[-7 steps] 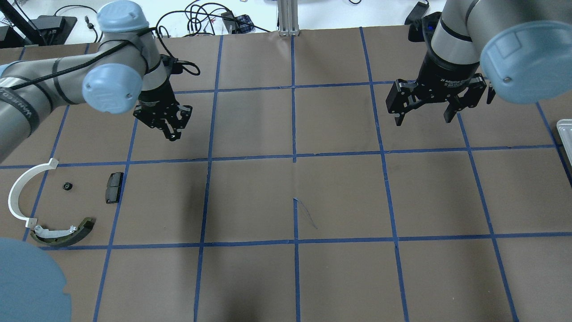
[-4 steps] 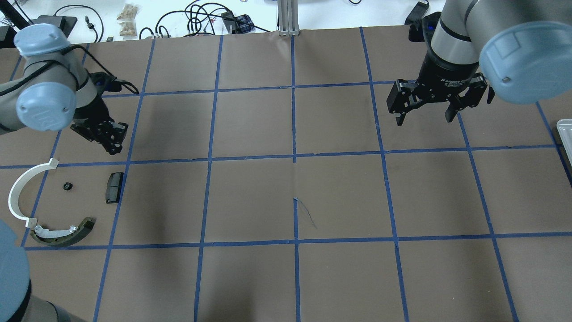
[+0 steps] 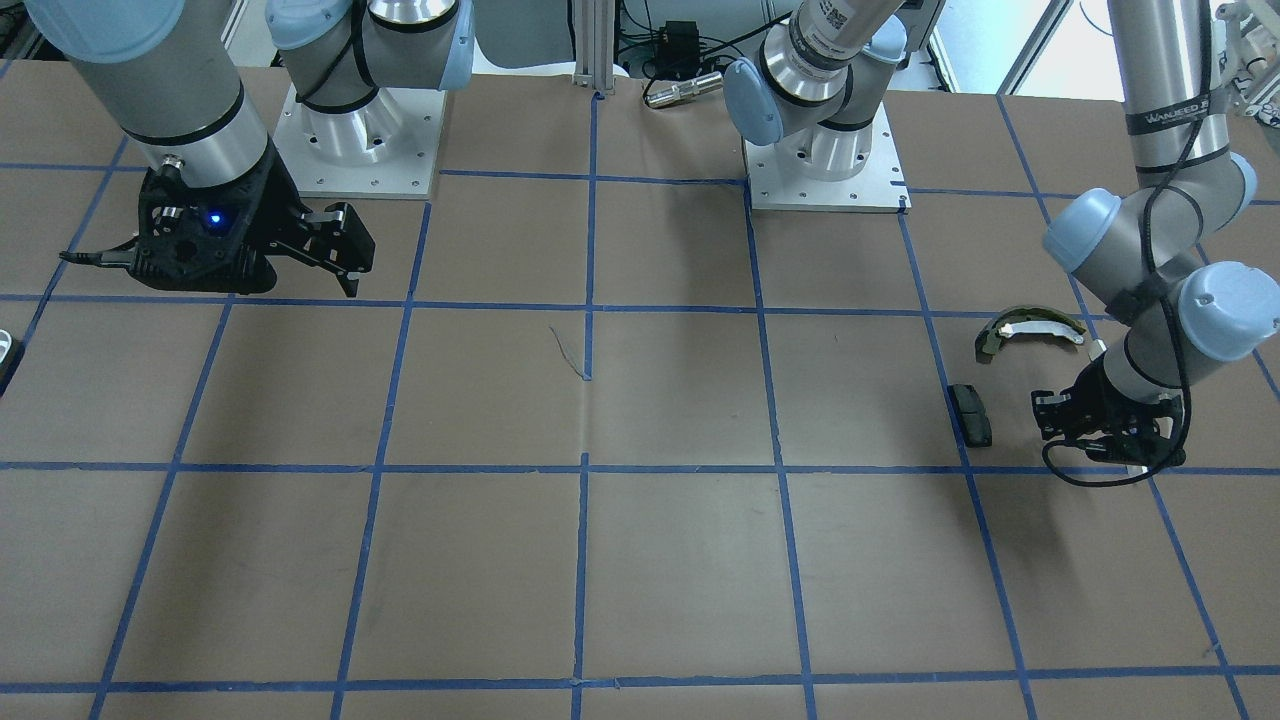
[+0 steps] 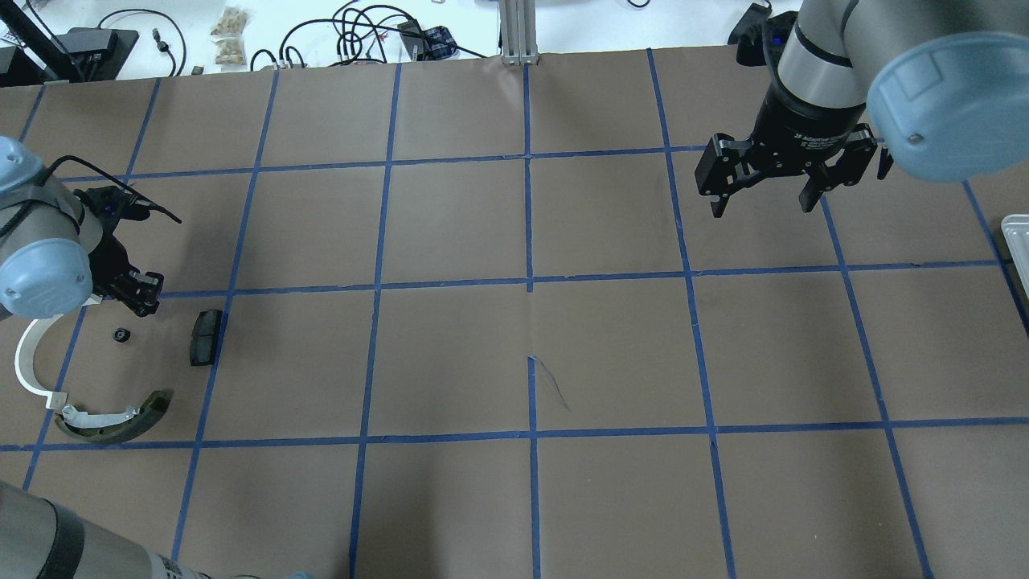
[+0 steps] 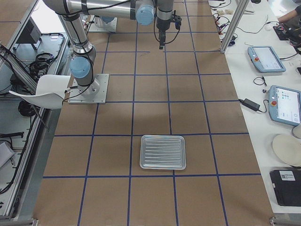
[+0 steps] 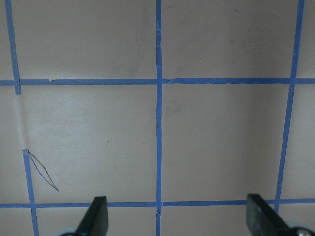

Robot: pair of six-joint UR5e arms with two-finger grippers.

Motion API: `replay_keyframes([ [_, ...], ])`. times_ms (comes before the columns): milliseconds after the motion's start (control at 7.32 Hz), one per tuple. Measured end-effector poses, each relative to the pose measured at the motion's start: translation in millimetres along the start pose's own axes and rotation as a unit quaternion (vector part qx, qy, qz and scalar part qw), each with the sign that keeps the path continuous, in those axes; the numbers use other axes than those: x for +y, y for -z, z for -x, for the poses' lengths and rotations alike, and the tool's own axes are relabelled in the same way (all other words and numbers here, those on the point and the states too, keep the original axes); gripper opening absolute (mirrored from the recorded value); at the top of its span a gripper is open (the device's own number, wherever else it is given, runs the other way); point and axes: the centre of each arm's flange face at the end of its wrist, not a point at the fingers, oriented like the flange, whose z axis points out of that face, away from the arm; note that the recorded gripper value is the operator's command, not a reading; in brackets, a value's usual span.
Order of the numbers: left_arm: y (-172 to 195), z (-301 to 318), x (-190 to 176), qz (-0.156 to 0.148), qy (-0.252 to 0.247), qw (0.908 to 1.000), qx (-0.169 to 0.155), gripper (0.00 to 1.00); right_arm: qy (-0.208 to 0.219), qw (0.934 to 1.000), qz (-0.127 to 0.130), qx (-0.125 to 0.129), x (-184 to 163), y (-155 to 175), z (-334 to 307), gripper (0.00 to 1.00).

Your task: Place bearing gear from tray to pile

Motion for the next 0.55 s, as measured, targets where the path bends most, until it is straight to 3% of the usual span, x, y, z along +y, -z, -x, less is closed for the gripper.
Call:
replay_keyframes([
  [137,-6.0,-1.3,5.1,-0.006,0.002,1.0000,-0.004,1.00,-0.002,1.0000,-0.004,0.001,-1.1,3.1,0.0,1.00],
  [546,10.5,-0.9,6.8,-0.016,0.001,0.9998,-0.008,1.00,-0.004,0.9999,-0.012,0.004,-4.6,7.1,-0.9,1.00],
])
